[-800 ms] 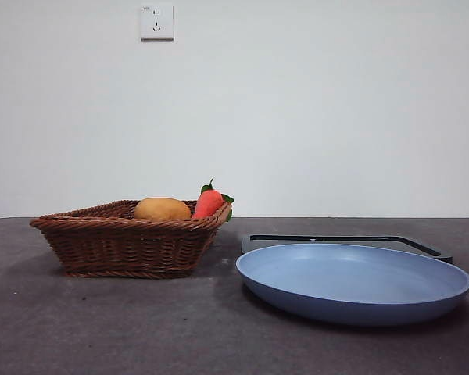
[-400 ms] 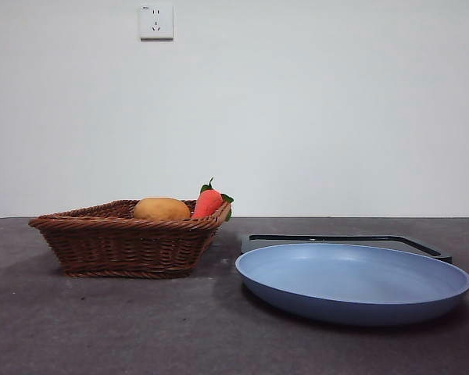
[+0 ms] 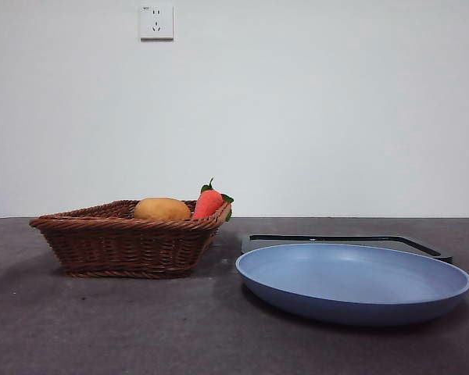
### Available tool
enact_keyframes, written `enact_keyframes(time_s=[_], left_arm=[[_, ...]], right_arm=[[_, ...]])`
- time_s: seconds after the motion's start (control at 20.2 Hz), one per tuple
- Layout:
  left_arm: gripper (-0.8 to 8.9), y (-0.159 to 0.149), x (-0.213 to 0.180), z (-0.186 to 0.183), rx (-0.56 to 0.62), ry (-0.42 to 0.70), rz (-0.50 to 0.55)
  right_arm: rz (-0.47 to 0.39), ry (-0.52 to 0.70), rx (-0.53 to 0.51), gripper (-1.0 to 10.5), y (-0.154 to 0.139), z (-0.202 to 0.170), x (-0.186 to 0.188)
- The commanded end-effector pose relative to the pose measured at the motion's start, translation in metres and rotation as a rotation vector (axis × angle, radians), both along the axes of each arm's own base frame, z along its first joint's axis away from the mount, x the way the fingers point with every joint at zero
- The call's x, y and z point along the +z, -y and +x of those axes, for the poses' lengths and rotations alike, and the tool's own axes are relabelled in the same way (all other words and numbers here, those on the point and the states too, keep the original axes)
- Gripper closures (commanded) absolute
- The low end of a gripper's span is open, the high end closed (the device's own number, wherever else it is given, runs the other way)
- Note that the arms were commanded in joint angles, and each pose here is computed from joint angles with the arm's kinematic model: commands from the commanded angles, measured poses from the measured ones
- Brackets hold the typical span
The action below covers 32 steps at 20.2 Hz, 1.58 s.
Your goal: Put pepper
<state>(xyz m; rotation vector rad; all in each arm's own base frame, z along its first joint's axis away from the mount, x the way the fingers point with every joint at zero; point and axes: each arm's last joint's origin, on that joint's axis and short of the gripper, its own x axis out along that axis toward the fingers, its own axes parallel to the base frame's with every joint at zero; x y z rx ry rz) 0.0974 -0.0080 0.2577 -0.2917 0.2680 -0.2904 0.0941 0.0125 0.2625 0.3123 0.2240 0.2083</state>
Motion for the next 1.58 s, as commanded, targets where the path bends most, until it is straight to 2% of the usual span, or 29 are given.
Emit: enact_keyframes(time_s=[0.05, 0.49, 0.69, 0.94, 0.99, 1.09, 1.14, 1.34, 1.58], left_arm=[[8.07, 0.001, 0.014, 0.004, -0.067, -0.016, 0.035], [8.07, 0.005, 0.036, 0.005, -0.229, -0.123, 0.074], [8.07, 0.005, 0.043, -0.004, -0.258, -0.188, 0.134], [7.78, 0.005, 0.046, -0.006, -0.258, -0.198, 0.137], [6.93, 0.005, 0.046, -0.006, -0.252, -0.203, 0.128], [4.85, 0.005, 0.046, -0.006, -0.246, -0.204, 0.117], [4.62, 0.005, 0.046, -0.006, -0.246, -0.202, 0.117], [4.63, 0.005, 0.046, -0.006, -0.248, -0.202, 0.114], [4.63, 0.005, 0.046, -0.006, -0.248, -0.203, 0.113]], right_arm=[[-0.08, -0.057, 0.047, 9.4, -0.001, 0.001, 0.021], [-0.265, -0.344, 0.204, 9.4, -0.004, 0.01, 0.067], [-0.332, -0.465, 0.277, 9.4, -0.005, 0.012, 0.077], [-0.329, -0.478, 0.278, 9.3, -0.005, 0.013, 0.077], [-0.328, -0.479, 0.277, 8.9, -0.005, 0.013, 0.077], [-0.304, -0.488, 0.264, 7.3, -0.005, 0.014, 0.077], [-0.297, -0.496, 0.262, 6.5, -0.005, 0.015, 0.077], [-0.252, -0.54, 0.333, 6.4, -0.008, 0.027, 0.072], [-0.24, -0.658, 0.345, 6.4, -0.012, 0.067, 0.054]])
